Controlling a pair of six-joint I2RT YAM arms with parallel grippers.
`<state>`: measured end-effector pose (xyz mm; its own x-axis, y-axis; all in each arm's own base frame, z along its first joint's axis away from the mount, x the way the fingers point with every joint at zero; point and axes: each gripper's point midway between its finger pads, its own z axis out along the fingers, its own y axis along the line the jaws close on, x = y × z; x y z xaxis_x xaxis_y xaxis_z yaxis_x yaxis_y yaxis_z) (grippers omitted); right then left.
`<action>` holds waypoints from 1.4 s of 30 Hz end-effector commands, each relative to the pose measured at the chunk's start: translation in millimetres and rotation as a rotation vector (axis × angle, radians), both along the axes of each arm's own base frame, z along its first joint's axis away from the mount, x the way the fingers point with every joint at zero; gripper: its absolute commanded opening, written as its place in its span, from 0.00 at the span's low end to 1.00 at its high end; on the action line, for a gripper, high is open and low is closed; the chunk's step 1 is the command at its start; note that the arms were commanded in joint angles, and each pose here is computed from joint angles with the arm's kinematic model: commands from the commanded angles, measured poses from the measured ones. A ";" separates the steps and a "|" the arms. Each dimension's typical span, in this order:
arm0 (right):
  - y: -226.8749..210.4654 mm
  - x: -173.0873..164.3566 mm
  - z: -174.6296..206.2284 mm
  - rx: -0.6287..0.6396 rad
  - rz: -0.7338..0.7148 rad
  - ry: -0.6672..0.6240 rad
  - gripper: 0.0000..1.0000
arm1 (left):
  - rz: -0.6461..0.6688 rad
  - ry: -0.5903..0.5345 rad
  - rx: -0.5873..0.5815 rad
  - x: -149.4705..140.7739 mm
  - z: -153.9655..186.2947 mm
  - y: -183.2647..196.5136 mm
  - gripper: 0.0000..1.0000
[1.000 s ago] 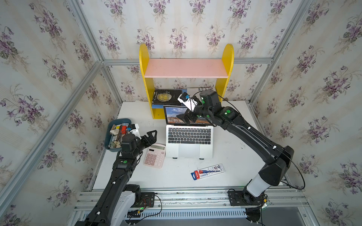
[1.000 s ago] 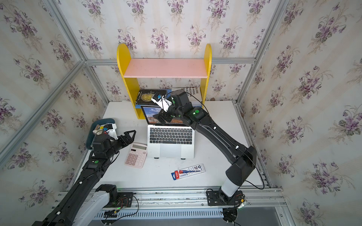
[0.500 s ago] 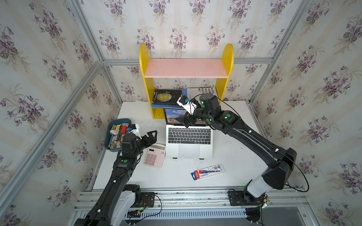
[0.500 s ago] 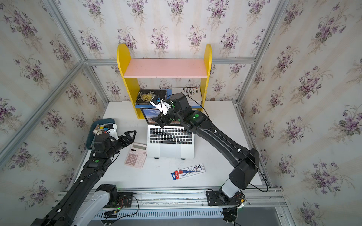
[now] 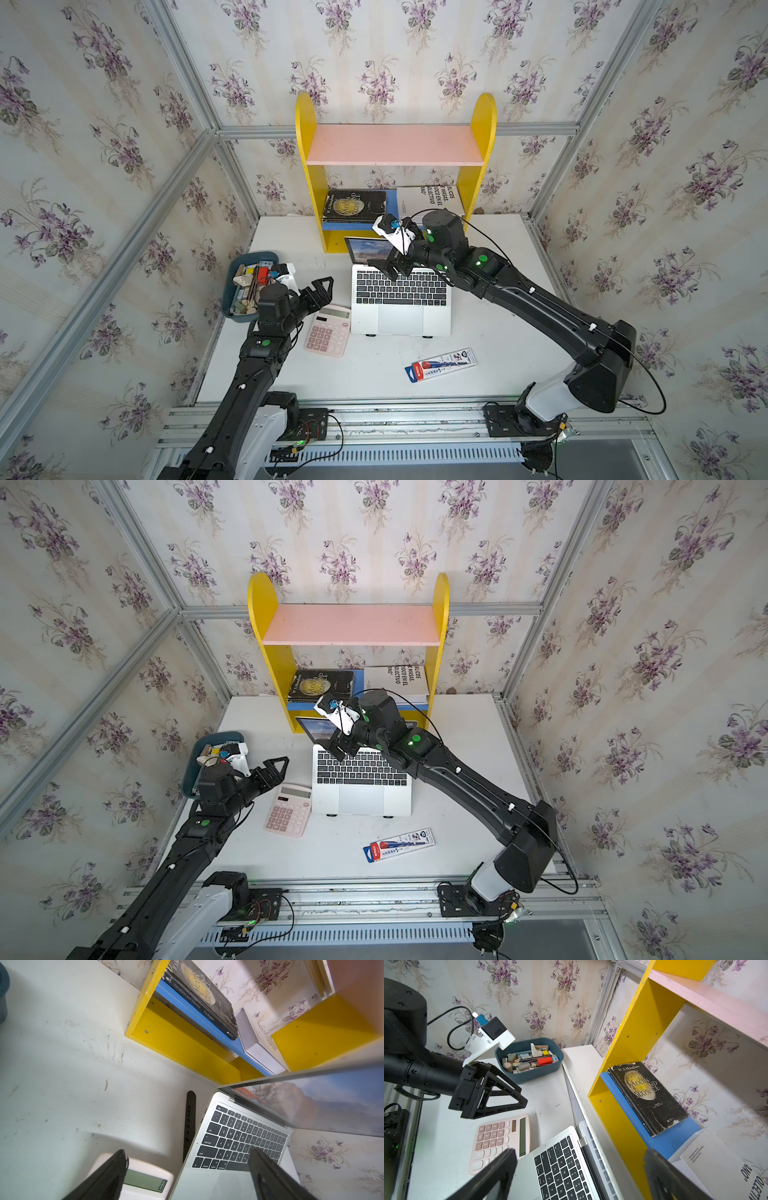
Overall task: Close the laptop lid and set it aside
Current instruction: Close the lid of the laptop.
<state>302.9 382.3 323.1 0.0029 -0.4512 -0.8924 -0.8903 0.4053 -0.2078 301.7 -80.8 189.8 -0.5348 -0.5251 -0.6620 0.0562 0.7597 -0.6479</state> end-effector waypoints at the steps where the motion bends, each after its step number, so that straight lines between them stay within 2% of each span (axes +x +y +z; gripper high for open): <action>1: -16.4 -32.9 -75.9 -0.162 -0.013 0.318 1.00 | -0.005 -0.035 0.008 1.6 8.2 -0.1 0.94; 42: -15.6 -61.4 -153.4 -0.209 -0.031 0.455 1.00 | -0.008 -0.036 -0.002 0.6 8.3 -1.2 0.94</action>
